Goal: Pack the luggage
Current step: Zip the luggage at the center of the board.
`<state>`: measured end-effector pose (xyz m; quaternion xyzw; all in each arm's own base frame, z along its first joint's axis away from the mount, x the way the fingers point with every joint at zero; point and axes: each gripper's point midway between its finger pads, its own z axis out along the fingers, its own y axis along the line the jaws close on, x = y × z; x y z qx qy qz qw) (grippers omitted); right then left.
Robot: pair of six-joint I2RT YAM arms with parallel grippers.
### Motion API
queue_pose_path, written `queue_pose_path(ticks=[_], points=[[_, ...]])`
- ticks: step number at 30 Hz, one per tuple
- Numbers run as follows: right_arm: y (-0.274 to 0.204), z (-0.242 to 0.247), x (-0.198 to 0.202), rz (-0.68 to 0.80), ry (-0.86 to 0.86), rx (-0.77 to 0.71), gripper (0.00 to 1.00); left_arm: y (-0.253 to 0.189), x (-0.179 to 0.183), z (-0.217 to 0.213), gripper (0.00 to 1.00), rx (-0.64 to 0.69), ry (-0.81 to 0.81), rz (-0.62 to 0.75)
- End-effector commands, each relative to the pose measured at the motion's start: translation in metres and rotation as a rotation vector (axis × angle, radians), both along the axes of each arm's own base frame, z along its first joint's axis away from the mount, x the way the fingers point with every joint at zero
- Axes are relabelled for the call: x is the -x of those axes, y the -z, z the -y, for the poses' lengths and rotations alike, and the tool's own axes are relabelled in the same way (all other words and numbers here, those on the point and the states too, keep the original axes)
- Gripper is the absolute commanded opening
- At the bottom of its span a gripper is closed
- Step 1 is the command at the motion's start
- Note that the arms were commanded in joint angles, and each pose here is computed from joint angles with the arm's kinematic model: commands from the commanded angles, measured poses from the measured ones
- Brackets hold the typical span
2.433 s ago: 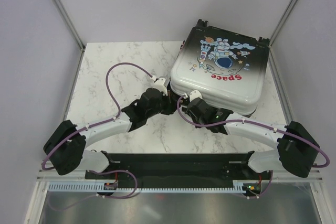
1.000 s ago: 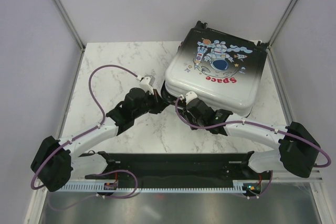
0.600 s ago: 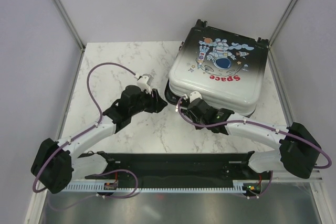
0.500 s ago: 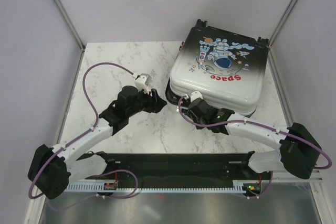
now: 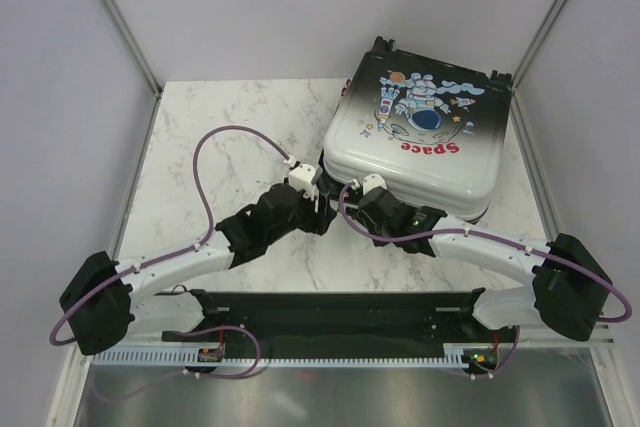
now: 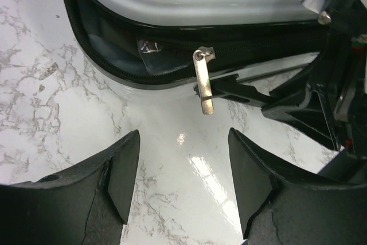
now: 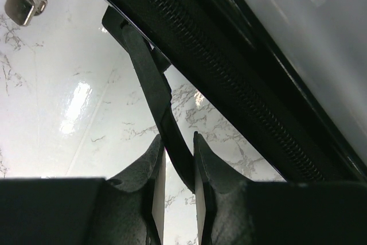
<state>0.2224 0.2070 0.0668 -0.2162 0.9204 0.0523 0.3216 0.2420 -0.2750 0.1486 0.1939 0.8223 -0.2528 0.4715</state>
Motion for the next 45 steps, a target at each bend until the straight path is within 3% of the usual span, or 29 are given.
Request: queue_pose_path(ticks=[1, 21, 24, 25, 26, 30, 34, 39, 45], points=[[0.042, 0.068, 0.032, -0.197, 0.309, 0.158, 0.0, -0.022, -0.02, 0.006, 0.69, 0.068, -0.135, 0.068], [0.051, 0.068, 0.043, -0.23, 0.332, 0.116, 0.0, 0.0, -0.047, 0.049, 0.69, 0.072, -0.208, 0.052], [0.049, 0.066, 0.041, -0.226, 0.323, 0.114, 0.0, 0.003, -0.048, 0.055, 0.6, 0.047, -0.201, 0.026], [0.049, 0.065, 0.04, -0.224, 0.315, 0.117, 0.0, 0.011, -0.048, 0.054, 0.48, 0.019, -0.203, 0.01], [0.049, 0.065, 0.039, -0.224, 0.313, 0.118, 0.0, 0.013, -0.048, 0.052, 0.45, 0.006, -0.211, 0.005], [0.05, 0.064, 0.038, -0.224, 0.299, 0.124, 0.0, 0.019, -0.047, 0.048, 0.52, -0.005, -0.23, -0.012], [0.05, 0.063, 0.036, -0.217, 0.293, 0.13, 0.0, 0.01, -0.043, 0.064, 0.45, 0.072, -0.176, -0.025], [0.052, 0.064, 0.036, -0.219, 0.281, 0.144, 0.0, -0.003, -0.042, 0.064, 0.05, 0.102, -0.173, -0.023], [0.052, 0.067, 0.037, -0.22, 0.292, 0.15, 0.0, -0.027, -0.045, 0.035, 0.02, 0.128, -0.244, 0.023]])
